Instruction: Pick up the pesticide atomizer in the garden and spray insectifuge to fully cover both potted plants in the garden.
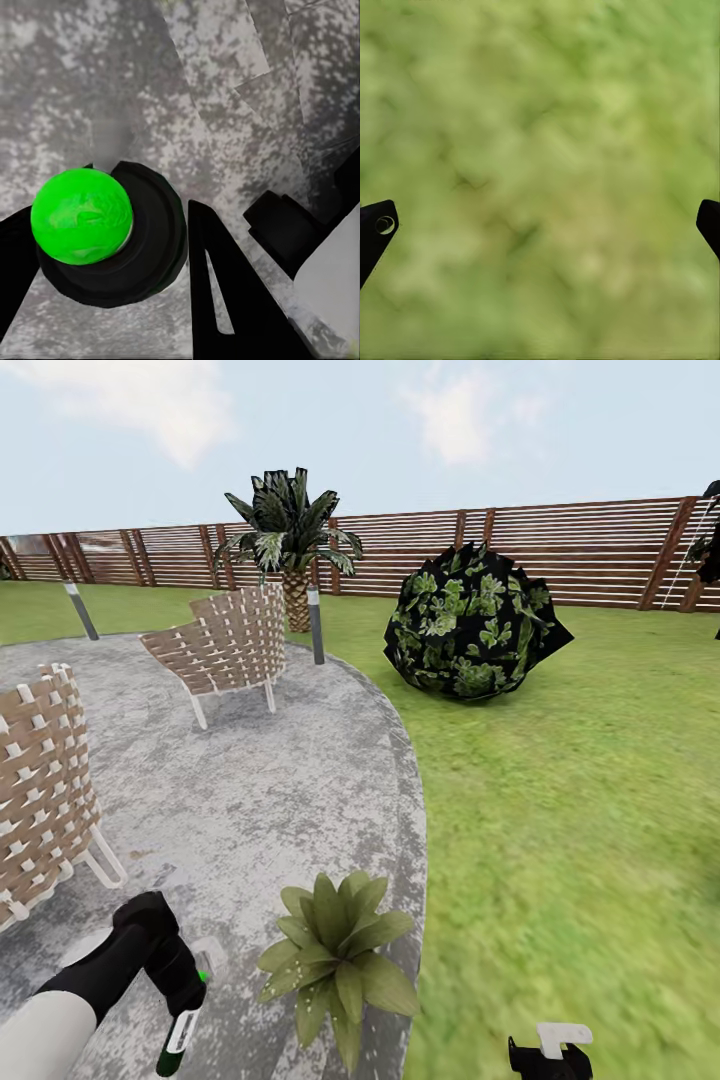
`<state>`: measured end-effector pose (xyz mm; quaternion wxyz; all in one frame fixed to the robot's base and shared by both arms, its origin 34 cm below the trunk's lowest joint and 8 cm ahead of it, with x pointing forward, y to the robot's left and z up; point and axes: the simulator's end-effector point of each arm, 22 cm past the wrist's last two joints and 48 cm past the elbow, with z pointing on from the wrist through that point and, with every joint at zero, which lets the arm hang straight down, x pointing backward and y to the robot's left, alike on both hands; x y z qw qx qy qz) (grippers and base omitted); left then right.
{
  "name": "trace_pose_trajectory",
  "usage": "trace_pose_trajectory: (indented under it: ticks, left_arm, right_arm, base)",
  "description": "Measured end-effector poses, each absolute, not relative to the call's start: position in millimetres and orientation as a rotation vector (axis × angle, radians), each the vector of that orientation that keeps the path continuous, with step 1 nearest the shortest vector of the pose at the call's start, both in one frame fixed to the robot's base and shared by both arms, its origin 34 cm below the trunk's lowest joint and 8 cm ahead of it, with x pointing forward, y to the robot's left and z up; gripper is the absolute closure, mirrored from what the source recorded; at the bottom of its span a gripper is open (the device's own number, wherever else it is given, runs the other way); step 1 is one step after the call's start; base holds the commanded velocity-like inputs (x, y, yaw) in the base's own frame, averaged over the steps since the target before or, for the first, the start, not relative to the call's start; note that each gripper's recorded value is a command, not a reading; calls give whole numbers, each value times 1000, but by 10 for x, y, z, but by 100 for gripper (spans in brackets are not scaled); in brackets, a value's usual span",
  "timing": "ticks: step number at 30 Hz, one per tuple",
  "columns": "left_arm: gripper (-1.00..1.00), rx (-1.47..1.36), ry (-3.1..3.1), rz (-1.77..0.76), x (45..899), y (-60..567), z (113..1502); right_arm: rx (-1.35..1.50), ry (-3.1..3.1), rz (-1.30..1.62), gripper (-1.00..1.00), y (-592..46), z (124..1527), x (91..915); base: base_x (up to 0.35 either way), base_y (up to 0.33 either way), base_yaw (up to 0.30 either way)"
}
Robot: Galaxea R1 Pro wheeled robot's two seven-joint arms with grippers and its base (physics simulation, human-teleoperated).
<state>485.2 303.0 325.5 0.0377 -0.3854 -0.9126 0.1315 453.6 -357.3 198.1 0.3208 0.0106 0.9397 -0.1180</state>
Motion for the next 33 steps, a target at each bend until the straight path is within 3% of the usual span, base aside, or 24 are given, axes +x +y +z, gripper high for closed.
trace_pose_trajectory:
  ticks: [20, 33]
  left_arm:
    - [100, -1139, -2787, 362, 4717, 3294, 3193]
    - [100, -1155, -2795, 365, 4766, 3240, 3230]
  right_arm:
    - [30, 2465, -308, -100, -3564, 1988, 4551]
    - [31, 2461, -306, -100, -3551, 2004, 4565]
  base:
    - [25, 19, -2]
    - [31, 17, -190]
